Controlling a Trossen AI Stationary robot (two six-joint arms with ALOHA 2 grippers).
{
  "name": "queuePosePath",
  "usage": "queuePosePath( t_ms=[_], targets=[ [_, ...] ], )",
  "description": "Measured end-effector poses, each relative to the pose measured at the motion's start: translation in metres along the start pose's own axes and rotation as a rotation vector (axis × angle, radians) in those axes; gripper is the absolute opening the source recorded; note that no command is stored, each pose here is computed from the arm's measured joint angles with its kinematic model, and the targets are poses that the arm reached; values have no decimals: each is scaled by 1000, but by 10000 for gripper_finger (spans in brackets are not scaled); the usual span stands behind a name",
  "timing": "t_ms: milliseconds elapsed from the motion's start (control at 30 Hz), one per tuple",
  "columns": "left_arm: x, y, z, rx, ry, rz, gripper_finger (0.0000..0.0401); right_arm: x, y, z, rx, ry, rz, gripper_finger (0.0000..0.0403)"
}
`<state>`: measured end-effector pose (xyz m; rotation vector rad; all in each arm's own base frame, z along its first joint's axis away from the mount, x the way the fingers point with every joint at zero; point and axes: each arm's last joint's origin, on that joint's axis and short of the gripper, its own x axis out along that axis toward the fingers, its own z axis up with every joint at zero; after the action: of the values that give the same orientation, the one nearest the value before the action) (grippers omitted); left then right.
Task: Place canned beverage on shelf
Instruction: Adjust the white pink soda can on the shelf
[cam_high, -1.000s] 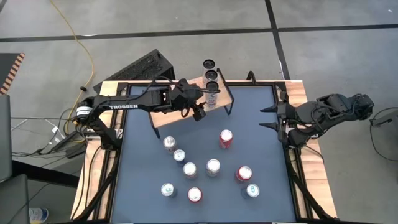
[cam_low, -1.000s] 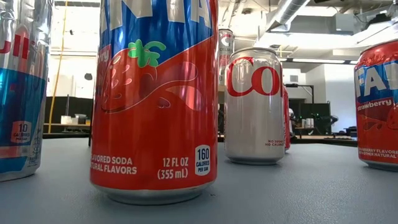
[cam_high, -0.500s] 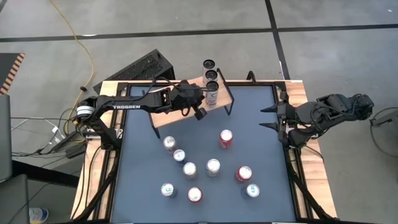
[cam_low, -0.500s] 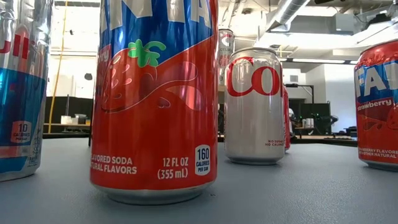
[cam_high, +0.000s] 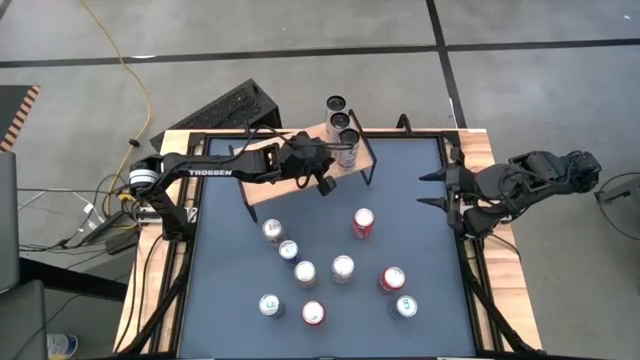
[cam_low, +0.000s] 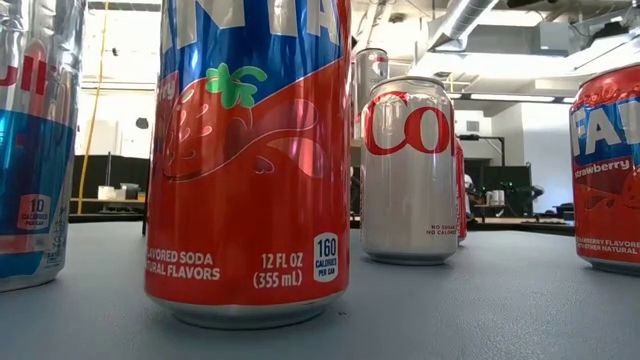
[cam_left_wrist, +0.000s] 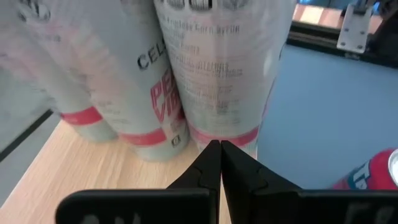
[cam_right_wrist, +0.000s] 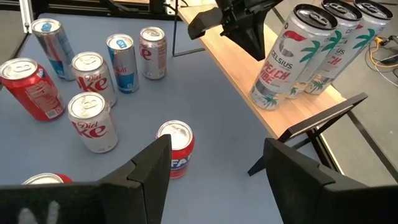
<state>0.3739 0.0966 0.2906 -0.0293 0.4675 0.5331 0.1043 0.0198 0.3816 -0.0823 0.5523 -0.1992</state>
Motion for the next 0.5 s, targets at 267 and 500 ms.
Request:
queuePosePath(
  t_ms=[267,500],
  targets=[
    [-4,5,4,23,-17,79,0,5,2,-4,-10,20,-3,240],
    [1,22,4,25,-7,92,0,6,2,-4,-11,23,-4,240]
  ],
)
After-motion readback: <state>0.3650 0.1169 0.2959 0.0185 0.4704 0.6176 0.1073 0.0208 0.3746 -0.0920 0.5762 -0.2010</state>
